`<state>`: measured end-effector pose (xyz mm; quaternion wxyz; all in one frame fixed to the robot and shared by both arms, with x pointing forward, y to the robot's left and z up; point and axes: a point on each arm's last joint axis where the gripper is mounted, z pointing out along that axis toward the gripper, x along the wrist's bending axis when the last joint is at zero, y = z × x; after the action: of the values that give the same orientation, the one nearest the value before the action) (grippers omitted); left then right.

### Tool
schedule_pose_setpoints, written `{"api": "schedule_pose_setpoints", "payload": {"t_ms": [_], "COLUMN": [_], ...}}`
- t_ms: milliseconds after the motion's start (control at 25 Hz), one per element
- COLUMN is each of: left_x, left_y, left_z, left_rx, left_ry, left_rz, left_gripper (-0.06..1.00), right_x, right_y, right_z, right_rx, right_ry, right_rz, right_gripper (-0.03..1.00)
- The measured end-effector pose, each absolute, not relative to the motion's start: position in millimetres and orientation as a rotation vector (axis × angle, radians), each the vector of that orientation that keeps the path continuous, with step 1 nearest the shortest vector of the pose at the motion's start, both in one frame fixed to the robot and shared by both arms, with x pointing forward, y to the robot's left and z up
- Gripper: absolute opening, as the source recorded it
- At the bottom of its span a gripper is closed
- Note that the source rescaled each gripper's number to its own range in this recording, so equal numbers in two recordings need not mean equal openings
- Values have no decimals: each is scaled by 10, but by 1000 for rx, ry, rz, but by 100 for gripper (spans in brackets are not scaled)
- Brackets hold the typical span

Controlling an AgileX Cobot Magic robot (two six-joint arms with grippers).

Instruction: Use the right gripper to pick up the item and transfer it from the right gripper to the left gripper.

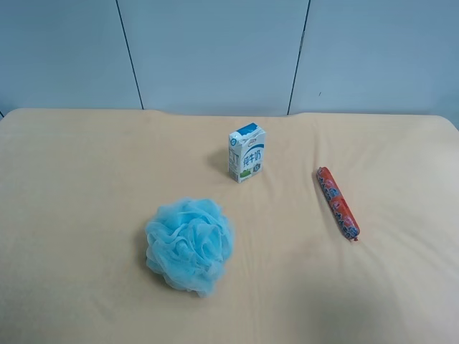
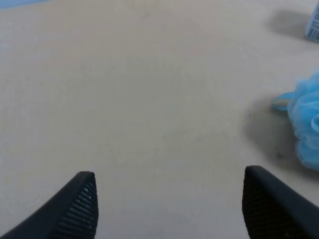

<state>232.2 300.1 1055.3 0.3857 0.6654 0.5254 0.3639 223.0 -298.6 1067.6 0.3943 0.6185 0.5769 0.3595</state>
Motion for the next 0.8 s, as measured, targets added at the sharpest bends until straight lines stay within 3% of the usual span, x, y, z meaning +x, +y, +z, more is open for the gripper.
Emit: {"api": "schedule_pose_setpoints", "payload": {"t_ms": [600, 680, 800], "left_x": [2322, 2322, 2322], "left_y": [3001, 3001, 3001], "left_z": [10553, 10553, 10553], "left_rx": [1695, 1695, 1695], "left_ry": [1338, 1338, 1338], "left_rz": [927, 927, 927], "left_gripper": [46, 46, 46], "right_x": [2230, 2230, 2230], "right_y": [-2986, -2983, -2983], "right_z": [10676, 10676, 10676], "right_rx": [1569, 1569, 1565], "right_ry": [1463, 1464, 1468], "right_rz": [912, 915, 912], "right_gripper": [62, 71, 91]}}
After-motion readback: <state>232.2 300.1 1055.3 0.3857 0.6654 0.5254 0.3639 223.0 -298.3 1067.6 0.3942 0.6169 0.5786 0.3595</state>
